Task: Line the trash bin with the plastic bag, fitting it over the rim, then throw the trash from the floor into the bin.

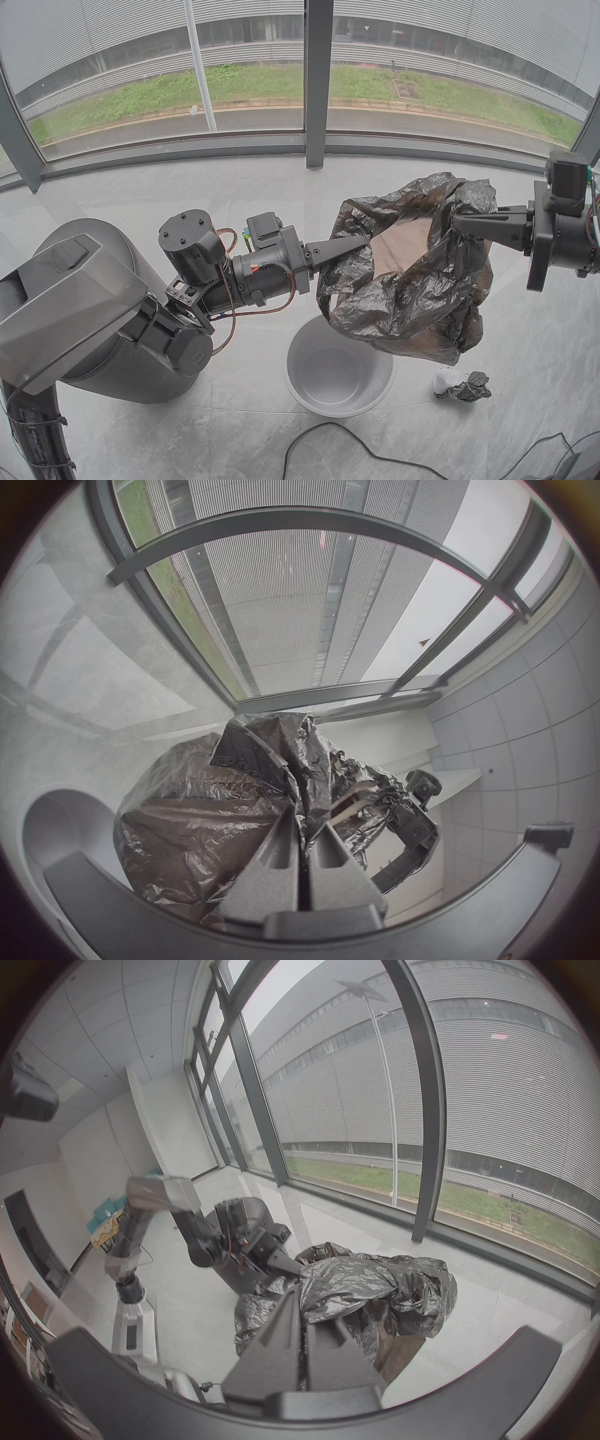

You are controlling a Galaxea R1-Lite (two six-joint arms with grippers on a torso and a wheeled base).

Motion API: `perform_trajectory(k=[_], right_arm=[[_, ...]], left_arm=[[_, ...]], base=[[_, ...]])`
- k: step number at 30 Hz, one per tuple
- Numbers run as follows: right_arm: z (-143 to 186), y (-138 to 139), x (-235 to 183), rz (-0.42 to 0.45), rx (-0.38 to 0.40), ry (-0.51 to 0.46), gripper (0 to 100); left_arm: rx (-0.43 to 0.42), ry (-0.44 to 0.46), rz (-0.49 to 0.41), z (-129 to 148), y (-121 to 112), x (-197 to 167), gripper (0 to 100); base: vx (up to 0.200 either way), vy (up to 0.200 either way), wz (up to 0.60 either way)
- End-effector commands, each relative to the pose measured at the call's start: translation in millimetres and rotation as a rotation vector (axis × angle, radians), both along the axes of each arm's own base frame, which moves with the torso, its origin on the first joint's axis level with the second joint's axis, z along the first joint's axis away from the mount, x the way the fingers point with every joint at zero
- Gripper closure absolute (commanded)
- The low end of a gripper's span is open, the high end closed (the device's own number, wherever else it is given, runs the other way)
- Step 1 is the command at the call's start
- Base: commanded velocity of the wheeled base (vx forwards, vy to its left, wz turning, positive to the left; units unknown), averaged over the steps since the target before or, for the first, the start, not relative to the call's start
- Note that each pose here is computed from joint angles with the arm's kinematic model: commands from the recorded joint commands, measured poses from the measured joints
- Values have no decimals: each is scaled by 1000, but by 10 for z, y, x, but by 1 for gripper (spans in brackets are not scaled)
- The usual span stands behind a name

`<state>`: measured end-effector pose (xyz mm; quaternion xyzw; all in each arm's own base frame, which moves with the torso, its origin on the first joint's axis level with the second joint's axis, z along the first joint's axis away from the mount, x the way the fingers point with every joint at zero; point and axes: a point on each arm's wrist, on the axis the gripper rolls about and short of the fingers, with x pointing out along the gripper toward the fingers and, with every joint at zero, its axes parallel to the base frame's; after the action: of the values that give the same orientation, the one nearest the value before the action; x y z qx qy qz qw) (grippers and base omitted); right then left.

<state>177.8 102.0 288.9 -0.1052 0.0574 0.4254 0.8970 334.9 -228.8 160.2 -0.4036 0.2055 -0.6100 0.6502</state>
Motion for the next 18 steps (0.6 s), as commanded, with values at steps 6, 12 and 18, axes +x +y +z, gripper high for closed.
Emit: perform_trajectory(k=[6,12,18], right_arm=[[-700,146,223,36,-173,199,100],[-958,126,154,37,-216,274,100],[-1292,144,216,3,-249,313,100]], left_arm=[[293,-72,59,84,246,-320,100],[443,-87,158,-66,113,-214,100],[472,-76,224,-95,-72,-22,100]], base=[[0,0,0],[0,0,0],[0,0,0]])
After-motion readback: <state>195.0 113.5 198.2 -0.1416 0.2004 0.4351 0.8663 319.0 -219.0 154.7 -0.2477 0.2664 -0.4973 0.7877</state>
